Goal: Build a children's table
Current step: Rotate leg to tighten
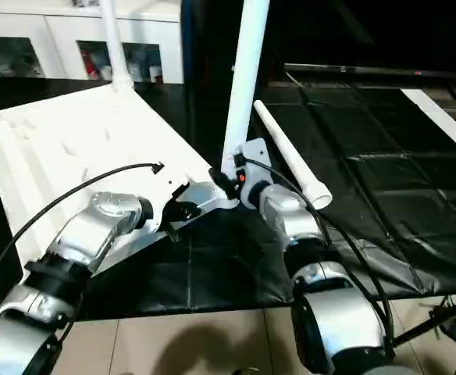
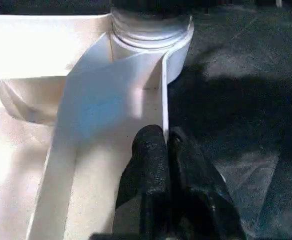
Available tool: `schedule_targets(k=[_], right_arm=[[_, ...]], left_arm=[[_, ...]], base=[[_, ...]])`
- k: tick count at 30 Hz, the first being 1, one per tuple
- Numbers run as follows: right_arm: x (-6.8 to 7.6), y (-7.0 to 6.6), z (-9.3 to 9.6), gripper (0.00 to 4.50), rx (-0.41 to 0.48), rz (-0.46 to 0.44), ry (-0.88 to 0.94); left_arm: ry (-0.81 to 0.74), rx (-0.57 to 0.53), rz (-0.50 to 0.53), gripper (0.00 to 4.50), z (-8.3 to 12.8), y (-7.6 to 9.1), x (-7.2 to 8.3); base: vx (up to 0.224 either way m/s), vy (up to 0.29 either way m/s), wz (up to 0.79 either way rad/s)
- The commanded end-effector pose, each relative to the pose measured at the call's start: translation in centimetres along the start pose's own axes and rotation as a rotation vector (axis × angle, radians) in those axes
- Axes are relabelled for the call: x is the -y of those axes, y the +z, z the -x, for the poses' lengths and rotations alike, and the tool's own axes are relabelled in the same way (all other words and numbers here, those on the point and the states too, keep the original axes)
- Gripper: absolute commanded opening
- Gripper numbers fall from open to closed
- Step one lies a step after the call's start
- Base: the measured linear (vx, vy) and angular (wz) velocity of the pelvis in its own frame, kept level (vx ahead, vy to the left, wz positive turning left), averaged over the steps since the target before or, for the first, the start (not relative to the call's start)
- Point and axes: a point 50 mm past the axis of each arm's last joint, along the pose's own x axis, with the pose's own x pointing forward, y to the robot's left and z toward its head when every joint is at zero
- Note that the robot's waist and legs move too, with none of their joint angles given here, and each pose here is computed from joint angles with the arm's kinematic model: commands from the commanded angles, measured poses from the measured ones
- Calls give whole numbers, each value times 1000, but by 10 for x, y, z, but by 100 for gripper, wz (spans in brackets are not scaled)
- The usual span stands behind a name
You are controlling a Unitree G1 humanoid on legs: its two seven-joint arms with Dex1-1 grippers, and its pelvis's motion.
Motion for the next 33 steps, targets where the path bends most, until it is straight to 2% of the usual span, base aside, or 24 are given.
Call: schedule_targets(k=[1,2,5,10,18,24,28,33], right_arm=[[-3,-19,4,361,-63,-41,48],[-2,-18,7,386,-53,-42,59],[3,-17,19,395,-24,-35,109],[14,-17,42,443,-6,21,159],[25,-6,72,443,18,96,235],[22,6,90,443,12,144,355],[16,5,96,443,-58,197,453],[11,5,96,443,-91,231,504]], left_arm=[[5,81,-90,0,5,27,-6],[2,79,-94,0,5,26,-6],[-19,68,-128,0,4,24,-9],[-74,49,-171,0,5,19,-11],[-214,23,-241,0,8,9,-6],[-375,-7,-323,0,14,1,-1],[-448,-39,-361,0,18,-4,-1],[-525,-64,-393,0,22,-7,1]], base=[[0,0,0],[0,0,0],[0,0,0],[0,0,0],[0,0,0],[0,0,0],[0,0,0],[0,0,0]])
